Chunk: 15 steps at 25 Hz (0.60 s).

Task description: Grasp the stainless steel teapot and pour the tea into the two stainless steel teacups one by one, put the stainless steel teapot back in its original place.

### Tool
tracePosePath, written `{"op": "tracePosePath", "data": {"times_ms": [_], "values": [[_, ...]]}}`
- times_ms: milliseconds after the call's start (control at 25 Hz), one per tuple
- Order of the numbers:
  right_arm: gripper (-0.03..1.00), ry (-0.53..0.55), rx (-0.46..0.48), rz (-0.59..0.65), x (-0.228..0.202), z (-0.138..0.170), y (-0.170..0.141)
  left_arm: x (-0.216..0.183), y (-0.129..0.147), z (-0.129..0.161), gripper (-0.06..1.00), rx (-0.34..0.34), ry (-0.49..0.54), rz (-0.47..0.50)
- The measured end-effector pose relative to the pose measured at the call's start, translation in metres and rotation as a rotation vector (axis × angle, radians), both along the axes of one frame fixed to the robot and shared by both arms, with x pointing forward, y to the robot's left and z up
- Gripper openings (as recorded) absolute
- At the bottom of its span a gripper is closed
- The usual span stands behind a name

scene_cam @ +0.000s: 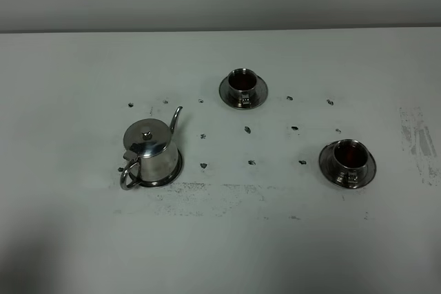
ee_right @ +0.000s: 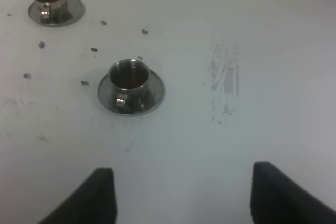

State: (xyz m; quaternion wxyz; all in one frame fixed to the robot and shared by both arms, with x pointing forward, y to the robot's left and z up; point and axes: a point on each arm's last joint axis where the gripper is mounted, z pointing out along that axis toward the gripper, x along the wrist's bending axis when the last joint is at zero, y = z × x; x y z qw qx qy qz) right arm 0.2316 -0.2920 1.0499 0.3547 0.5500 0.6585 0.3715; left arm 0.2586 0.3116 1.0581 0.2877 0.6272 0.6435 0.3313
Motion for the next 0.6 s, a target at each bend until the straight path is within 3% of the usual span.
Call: {"op": "tracePosePath", "data": {"times_ms": [200, 600], "values": [[0.56, 0.000, 0.000, 0.000, 0.0000, 0.0000, 0.0000, 0.0006, -0.0033, -0.0041, 0.46, -0.036, -0.047, -0.020], [0.56, 0.000, 0.000, 0.000, 0.0000, 0.0000, 0.0000, 0.0007, -0.0036, -0.0038, 0.46, -0.040, -0.058, -0.023]]}}
